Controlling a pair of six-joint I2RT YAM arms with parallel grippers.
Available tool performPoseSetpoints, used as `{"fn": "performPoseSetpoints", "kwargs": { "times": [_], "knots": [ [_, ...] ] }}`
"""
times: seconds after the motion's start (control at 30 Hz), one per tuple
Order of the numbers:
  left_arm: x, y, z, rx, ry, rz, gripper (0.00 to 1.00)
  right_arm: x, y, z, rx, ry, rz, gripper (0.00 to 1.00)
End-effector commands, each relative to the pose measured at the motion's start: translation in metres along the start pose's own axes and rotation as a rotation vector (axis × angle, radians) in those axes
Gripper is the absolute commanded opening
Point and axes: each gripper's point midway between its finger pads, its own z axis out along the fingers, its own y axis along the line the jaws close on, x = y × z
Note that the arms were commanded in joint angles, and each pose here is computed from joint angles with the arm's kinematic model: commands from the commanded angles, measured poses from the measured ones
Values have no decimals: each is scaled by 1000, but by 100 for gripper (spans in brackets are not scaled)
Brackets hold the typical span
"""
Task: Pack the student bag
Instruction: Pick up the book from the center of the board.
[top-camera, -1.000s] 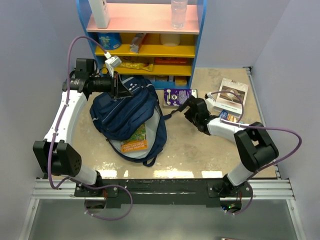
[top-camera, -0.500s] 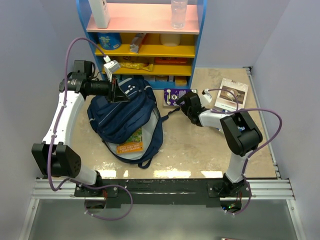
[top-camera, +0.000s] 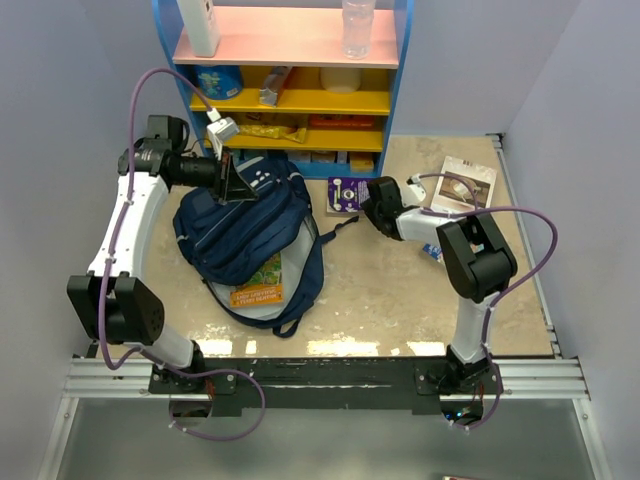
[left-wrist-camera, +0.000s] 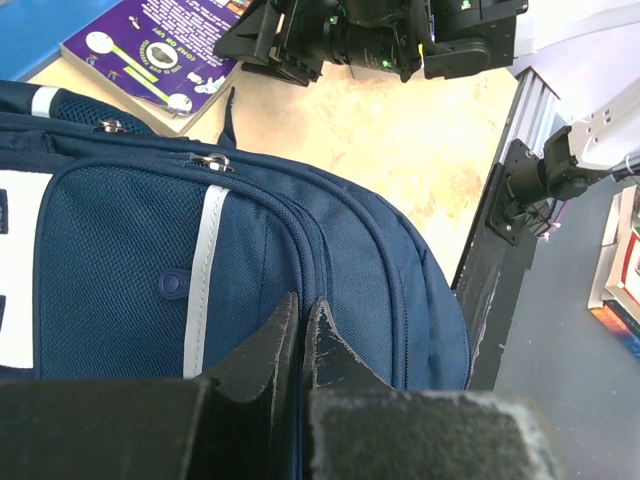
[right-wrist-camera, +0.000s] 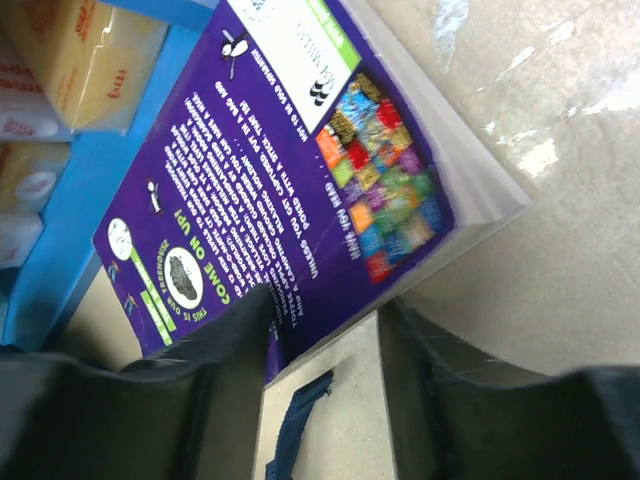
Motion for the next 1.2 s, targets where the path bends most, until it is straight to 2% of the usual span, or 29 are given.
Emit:
{"fn": "performPoseSetpoints", "kwargs": {
  "times": [0.0,0.13,0.27,0.4,0.5,0.67,0.8,0.9,1.17],
  "knots": [
    [-25,-8,-7,42,-65,89,0,-50,58,3,-160,-128,116,42],
    [-24,-7,-5,55,-67,80,0,-50,57,5,-143,-116,97,31],
    [-24,-8,-6,57,-69,85,0,-50,53,5,-150,-105,97,0],
    [-23,-8,-5,57,-70,85,0,-63,57,-12,-190,-136,83,0],
    [-24,-8,-5,52,-79,85,0,-82,75,-41,-262,-172,75,0],
    [-20,-3,-2,49,-81,72,0,-121,110,-110,-424,-234,85,0],
    [-20,-2,-2,38,-79,74,0,-131,123,-155,-519,-224,57,0],
    [-23,-2,-3,28,-88,79,0,-129,120,-193,-579,-172,49,0],
    [-38,-5,-8,3,-133,95,0,-81,78,-270,-688,119,34,0]
  ]
}}
